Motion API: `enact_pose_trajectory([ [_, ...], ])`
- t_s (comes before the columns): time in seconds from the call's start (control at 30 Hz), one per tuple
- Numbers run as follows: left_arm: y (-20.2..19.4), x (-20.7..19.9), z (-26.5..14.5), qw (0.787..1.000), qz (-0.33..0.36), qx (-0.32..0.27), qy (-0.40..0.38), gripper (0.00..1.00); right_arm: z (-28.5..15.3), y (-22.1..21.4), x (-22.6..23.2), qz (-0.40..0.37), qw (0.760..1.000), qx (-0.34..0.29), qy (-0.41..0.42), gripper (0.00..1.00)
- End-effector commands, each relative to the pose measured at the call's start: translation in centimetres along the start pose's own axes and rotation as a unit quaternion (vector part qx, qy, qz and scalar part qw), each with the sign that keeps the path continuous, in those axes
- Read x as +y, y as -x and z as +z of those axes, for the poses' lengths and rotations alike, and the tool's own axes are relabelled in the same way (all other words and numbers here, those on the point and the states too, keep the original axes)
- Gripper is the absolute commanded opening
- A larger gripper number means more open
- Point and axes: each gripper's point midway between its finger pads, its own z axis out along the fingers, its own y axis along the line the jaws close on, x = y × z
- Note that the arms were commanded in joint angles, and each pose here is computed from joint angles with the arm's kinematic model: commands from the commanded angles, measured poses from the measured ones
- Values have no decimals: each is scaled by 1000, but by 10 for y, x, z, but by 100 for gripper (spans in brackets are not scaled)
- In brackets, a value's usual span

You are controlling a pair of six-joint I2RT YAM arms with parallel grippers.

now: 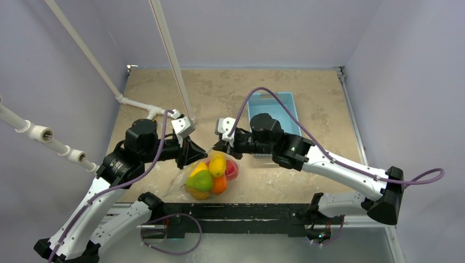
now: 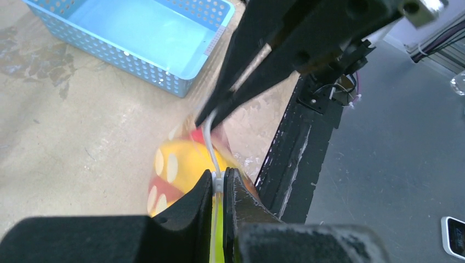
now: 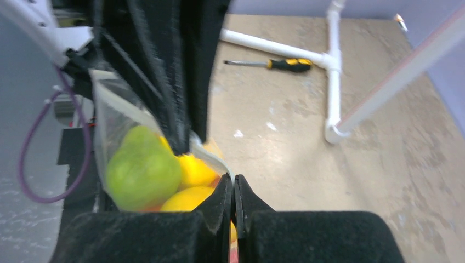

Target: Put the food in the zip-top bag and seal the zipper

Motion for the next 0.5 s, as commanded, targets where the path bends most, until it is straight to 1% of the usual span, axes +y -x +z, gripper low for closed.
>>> enact_pose_trajectory([
  [0.0, 3, -3, -3, 1000, 2, -2, -3, 0, -27, 7, -66, 27, 988, -27, -150, 0],
  [0.1, 3, 1, -2, 1000, -4, 0, 11, 0, -33, 7, -77, 44, 982, -39, -178, 0],
  [0.27, 1, 2, -3, 1000, -16, 10, 16, 0, -35, -3, -97, 74, 969, -40, -232, 0],
  [0.47, 0, 6, -16, 998, -20, 19, 53, 0, -45, -6, -128, 112, 944, -65, -304, 0],
])
